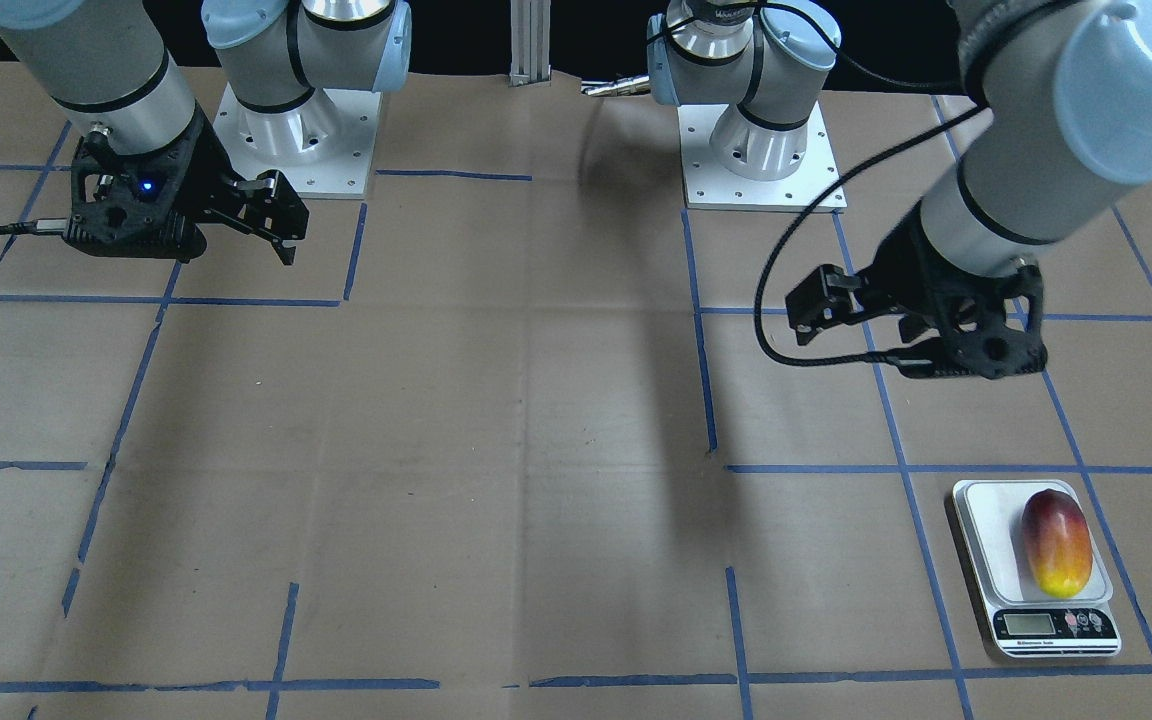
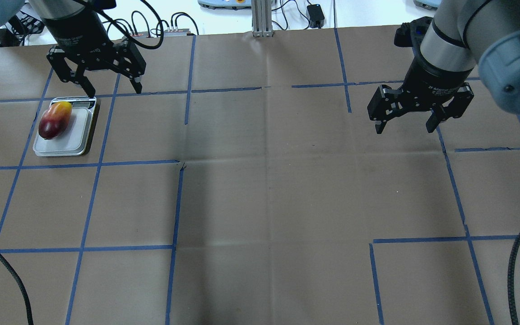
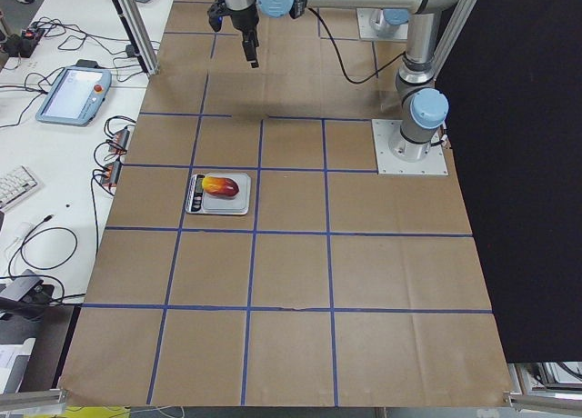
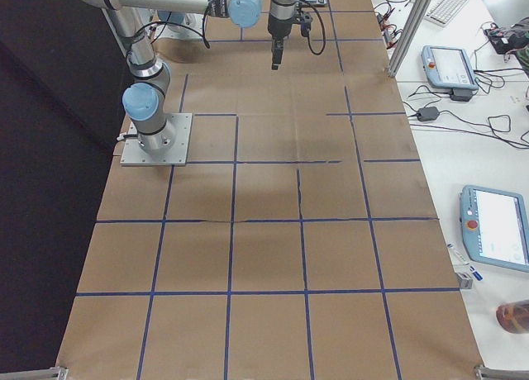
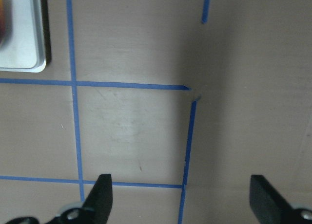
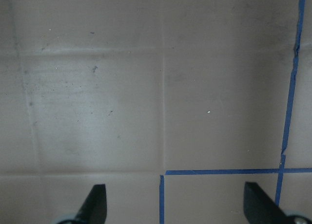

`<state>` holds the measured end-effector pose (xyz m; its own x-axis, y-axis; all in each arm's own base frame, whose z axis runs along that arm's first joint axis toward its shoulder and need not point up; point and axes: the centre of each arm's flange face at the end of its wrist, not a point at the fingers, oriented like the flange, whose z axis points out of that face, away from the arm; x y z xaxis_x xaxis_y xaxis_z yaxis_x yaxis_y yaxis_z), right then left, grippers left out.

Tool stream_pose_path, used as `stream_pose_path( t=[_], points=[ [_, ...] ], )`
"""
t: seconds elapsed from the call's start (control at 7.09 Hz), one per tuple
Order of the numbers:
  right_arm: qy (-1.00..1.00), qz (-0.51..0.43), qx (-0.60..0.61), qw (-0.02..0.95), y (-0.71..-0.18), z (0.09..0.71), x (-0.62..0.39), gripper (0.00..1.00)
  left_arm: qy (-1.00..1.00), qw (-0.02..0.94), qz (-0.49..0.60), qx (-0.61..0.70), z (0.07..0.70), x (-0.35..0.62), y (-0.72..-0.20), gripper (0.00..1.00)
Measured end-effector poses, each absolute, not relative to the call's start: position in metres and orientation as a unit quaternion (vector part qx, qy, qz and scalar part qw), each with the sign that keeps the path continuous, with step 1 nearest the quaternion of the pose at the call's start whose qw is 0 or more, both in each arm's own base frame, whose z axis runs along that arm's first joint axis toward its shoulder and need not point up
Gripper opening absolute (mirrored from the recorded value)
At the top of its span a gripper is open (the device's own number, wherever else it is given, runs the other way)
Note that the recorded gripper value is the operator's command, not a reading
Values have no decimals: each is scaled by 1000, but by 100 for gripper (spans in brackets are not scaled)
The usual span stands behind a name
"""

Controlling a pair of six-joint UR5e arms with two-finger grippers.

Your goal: Weigh mango

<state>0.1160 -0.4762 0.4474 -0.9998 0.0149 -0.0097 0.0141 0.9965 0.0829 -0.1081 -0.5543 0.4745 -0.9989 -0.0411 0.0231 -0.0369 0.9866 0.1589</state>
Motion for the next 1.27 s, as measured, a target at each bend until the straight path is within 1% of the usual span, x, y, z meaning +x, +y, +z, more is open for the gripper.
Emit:
stream_pose_path(
  t=[0.14, 0.56, 0.85, 1.27],
  points=[
    [999, 41, 7, 5, -476, 447, 116, 100, -997, 17, -72, 20, 475, -116, -529, 100],
    [999, 42, 7, 5, -476, 447, 116, 100, -999, 18, -46, 15, 466, -122, -480, 100],
    [999, 42, 7, 5, -476, 447, 116, 100, -1000, 14, -5, 10, 461, -122, -470, 100],
    [999, 42, 7, 5, -476, 447, 116, 100, -1000, 14, 0, 9, 452, -121, -463, 100]
  ],
)
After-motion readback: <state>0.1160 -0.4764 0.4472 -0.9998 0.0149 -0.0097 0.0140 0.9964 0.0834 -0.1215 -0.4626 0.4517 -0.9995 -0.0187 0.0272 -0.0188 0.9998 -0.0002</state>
